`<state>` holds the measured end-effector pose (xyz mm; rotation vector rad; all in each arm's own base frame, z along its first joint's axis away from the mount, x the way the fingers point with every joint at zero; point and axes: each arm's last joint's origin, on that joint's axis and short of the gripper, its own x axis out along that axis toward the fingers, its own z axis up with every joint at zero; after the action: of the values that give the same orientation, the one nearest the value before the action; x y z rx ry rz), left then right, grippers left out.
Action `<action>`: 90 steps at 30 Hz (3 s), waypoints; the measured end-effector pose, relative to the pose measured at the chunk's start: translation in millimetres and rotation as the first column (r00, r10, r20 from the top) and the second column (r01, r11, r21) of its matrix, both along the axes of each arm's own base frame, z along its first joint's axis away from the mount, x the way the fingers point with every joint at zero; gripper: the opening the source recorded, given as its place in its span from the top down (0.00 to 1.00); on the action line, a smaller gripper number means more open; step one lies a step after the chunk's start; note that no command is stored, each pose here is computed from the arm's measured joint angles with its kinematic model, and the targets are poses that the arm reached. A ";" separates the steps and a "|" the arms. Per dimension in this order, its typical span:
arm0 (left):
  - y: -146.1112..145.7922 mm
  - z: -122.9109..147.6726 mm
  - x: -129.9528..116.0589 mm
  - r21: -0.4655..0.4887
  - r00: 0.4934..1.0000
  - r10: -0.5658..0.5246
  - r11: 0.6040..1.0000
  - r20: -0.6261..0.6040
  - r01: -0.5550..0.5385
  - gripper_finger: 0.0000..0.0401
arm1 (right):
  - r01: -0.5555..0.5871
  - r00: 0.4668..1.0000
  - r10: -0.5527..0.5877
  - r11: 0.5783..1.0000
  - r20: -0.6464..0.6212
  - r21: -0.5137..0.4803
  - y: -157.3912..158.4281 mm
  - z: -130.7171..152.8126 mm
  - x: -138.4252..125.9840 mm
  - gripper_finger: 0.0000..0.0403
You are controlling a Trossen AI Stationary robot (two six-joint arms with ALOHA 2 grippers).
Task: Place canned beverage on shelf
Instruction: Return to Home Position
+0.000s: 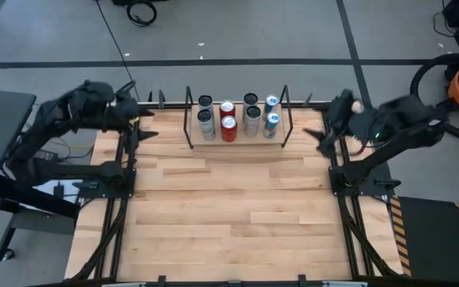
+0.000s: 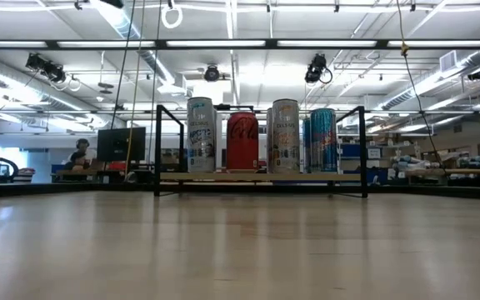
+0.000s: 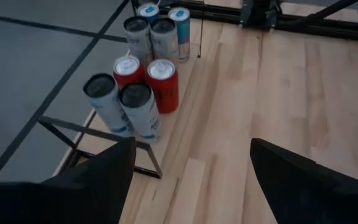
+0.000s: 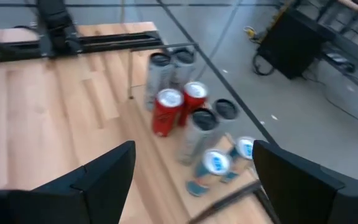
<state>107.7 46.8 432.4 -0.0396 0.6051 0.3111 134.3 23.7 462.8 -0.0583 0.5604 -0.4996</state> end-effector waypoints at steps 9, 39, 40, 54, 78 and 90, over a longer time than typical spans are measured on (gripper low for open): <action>-4.4 -76.8 -9.7 0.012 0.997 0.014 1.000 0.079 -0.015 0.21 | -0.320 0.944 0.314 0.946 0.106 0.048 24.9 -102.1 24.6 0.17; -26.9 -244.6 23.8 0.002 0.950 -0.208 0.977 0.234 0.214 0.21 | -0.681 0.681 0.604 0.730 0.413 0.055 35.4 -292.0 16.3 0.17; -28.3 -247.2 23.6 0.007 0.949 -0.223 0.974 0.224 0.227 0.21 | -0.685 0.680 0.605 0.726 0.414 0.061 35.0 -294.9 15.0 0.17; -41.7 -286.3 19.8 0.049 0.915 -0.339 0.940 0.220 0.337 0.21 | -0.731 0.628 0.617 0.678 0.474 0.085 31.7 -315.3 2.1 0.17; -42.3 -302.5 15.5 0.018 0.921 -0.327 0.944 0.211 0.330 0.21 | -0.690 0.718 0.615 0.693 0.327 0.210 30.1 -333.6 -1.5 0.17; -42.3 -302.8 15.4 0.017 0.922 -0.327 0.944 0.210 0.330 0.21 | -0.803 0.594 0.750 0.576 0.291 0.154 33.7 -334.8 -3.5 0.17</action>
<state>123.1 4.5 129.5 0.0119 0.3946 -0.0266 130.8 57.4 128.1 0.0089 0.3482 0.4634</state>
